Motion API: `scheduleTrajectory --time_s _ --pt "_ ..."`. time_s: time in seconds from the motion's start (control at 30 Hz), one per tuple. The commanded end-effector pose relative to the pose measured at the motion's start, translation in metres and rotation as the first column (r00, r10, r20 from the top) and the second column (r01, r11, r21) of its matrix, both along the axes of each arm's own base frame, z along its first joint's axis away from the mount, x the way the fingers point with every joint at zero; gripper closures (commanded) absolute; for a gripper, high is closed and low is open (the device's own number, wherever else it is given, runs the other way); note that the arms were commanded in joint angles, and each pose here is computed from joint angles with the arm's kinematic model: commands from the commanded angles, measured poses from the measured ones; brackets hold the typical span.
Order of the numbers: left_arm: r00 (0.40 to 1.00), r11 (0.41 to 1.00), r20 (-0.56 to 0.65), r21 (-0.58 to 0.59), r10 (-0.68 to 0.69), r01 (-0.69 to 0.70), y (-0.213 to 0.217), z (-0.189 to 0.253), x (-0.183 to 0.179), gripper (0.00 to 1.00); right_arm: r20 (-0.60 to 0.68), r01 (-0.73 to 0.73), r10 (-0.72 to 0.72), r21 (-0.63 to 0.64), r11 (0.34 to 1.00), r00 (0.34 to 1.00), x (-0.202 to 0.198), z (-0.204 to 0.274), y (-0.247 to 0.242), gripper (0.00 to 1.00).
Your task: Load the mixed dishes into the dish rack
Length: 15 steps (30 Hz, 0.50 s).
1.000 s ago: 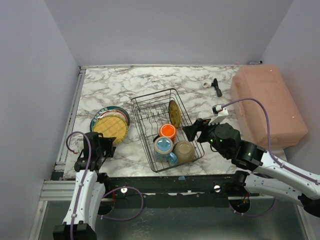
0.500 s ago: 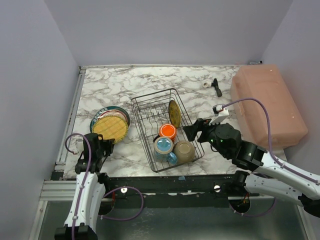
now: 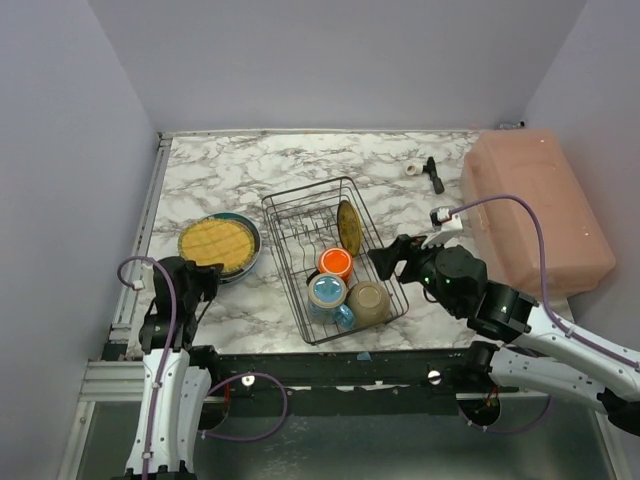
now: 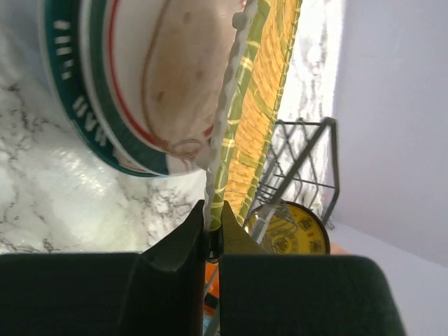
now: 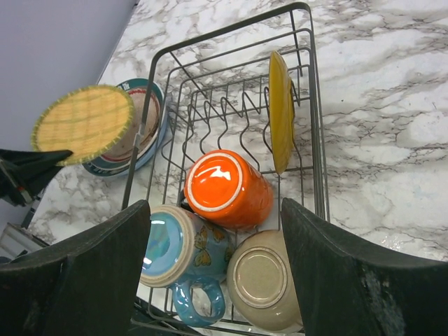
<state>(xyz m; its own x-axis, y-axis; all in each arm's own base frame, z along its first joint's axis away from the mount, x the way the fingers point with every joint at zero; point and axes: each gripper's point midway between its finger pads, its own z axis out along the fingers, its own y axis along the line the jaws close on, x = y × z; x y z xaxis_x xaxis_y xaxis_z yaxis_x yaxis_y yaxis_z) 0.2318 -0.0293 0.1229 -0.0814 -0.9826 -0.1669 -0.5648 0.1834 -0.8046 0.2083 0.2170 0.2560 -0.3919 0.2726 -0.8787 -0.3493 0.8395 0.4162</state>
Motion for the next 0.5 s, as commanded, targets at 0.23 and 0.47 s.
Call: scheduleTrajectory --time_s 0.23,0.47 --pt "0.757 0.899 0.497 0.33 -0.425 0.287 -0.045 0.178 0.017 1.0 -0.03 -0.097 0.1 0.099 0.99 0.995 -0.006 0.017 0.033 0.21" --pt "0.424 0.705 0.584 0.424 -0.692 0.568 -0.108 0.22 -0.007 1.0 -0.055 -0.271 0.297 0.281 0.921 0.953 -0.026 0.04 0.08 0.01"
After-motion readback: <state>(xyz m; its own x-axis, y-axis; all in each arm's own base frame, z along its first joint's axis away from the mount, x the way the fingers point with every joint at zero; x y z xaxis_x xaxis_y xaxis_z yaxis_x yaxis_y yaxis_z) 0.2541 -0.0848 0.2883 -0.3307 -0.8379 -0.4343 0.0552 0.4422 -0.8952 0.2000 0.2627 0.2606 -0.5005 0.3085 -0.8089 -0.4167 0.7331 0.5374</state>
